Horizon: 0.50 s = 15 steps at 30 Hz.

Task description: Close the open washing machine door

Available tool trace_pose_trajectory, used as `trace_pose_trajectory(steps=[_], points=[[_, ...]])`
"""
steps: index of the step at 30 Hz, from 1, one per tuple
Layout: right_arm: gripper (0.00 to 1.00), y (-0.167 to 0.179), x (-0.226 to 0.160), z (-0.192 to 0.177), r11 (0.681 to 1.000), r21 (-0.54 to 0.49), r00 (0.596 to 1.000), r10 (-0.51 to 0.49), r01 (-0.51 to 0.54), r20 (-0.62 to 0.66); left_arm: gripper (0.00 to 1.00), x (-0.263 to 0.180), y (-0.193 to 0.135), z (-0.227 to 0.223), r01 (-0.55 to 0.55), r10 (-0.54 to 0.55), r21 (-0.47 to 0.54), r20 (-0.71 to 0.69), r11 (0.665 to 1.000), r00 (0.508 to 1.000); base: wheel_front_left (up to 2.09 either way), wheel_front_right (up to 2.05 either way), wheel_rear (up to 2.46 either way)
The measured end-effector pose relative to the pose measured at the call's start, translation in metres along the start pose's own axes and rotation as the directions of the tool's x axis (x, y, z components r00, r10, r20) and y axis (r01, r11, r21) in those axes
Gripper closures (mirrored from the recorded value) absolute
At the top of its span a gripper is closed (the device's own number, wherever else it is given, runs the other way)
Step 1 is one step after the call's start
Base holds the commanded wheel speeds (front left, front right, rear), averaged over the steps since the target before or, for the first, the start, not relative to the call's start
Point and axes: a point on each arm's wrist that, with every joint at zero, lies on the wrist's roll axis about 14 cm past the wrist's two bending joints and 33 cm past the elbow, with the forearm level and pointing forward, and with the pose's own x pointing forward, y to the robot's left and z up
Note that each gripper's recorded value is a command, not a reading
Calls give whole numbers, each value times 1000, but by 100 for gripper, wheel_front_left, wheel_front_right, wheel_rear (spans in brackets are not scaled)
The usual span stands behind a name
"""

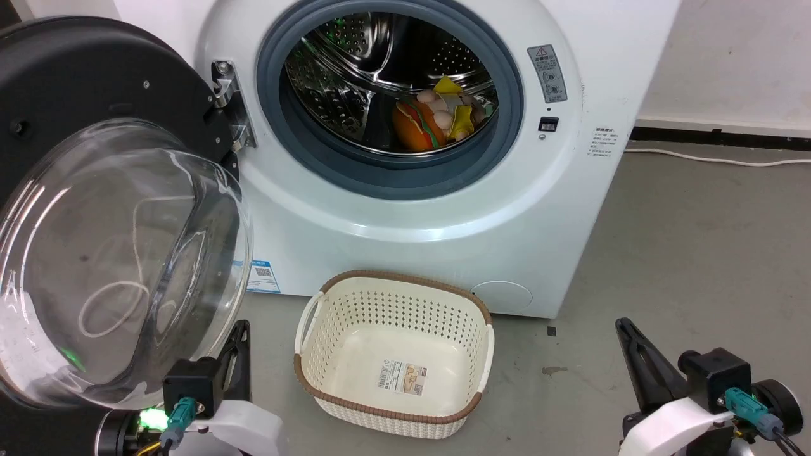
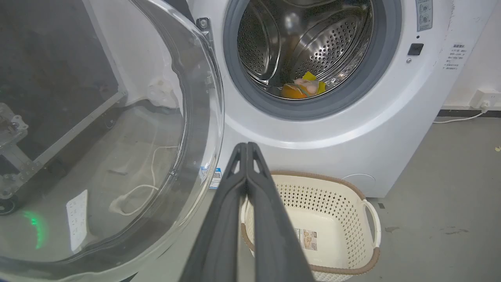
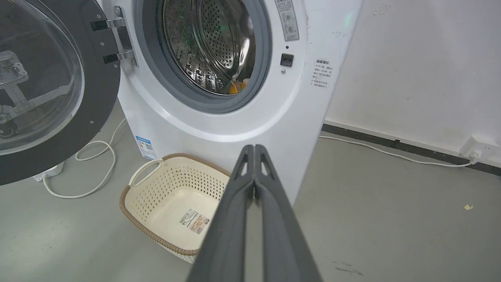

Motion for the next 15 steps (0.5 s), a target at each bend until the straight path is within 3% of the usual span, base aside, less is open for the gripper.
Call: trace_pose_trajectory(steps=[1,2,15], points=[[100,0,0,0,1000,0,1000,0,0,0,100,0,0,0,0,0,0,0,1000,1000,0,0,0],[0,0,0,0,1000,0,1000,0,0,0,0,0,0,0,0,0,0,0,1000,1000,0,0,0],[0,-1,1,2,1000,13,1000,-2,2,13,0,-1,2,1,-6,6,-1,11,1000,1000,0,0,0]])
